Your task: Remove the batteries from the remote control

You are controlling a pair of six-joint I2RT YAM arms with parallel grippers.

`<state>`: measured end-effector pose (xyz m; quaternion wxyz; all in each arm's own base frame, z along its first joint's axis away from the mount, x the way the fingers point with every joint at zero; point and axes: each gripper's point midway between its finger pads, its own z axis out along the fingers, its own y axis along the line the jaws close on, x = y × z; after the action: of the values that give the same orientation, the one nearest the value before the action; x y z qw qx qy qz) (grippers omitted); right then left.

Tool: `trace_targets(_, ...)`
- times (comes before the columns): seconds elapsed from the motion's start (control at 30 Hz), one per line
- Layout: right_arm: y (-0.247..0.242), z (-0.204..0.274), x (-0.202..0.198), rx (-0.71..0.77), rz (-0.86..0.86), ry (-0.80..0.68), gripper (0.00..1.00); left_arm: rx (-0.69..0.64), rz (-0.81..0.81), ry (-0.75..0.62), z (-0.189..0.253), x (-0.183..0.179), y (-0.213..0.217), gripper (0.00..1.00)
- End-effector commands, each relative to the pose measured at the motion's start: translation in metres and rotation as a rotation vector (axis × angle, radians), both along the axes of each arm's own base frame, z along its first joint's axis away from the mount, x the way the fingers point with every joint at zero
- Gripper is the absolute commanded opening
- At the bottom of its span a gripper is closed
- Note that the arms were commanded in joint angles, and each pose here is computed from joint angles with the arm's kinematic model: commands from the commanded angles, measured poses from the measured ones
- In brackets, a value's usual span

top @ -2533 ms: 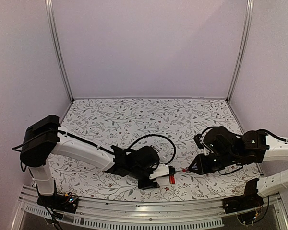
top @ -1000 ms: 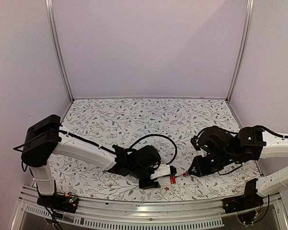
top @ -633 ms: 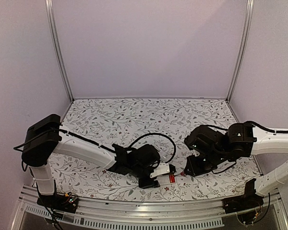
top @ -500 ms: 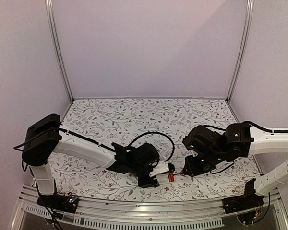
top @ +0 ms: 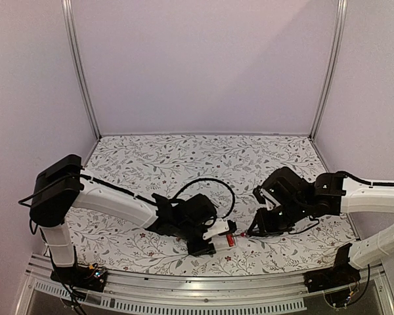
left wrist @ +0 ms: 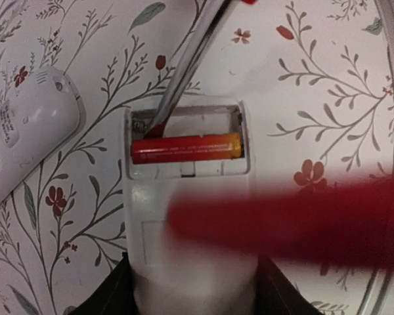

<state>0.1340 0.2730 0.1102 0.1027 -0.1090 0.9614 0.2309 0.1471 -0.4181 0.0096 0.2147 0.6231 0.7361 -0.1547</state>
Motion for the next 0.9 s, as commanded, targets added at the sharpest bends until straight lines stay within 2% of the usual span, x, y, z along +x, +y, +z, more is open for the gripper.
trace_targets(0.0, 0.044, -0.01, -0.012, 0.21, 0.13, 0.074, 0.0, 0.208, -0.142, -0.007, -0.058, -0.019, 0.037, 0.21)
trace_targets(0.2, 0.032, -0.007, -0.007, 0.254, 0.087, 0.085, 0.0, 0.215, -0.122, -0.022, -0.057, -0.011, 0.039, 0.21)
trace_targets(0.63, 0.014, 0.013, 0.001, 0.231, 0.058, 0.007, 0.0, 0.196, -0.096, -0.016, -0.051, -0.004, 0.037, 0.21)
trace_targets(0.73, 0.014, 0.031, 0.005, 0.26, 0.067, -0.042, 0.0, 0.196, -0.093, -0.015, -0.051, -0.003, 0.037, 0.22)
trace_targets(0.87, 0.009, 0.045, 0.01, 0.257, 0.056, -0.082, 0.0, 0.189, -0.072, -0.022, -0.048, 0.002, 0.036, 0.27)
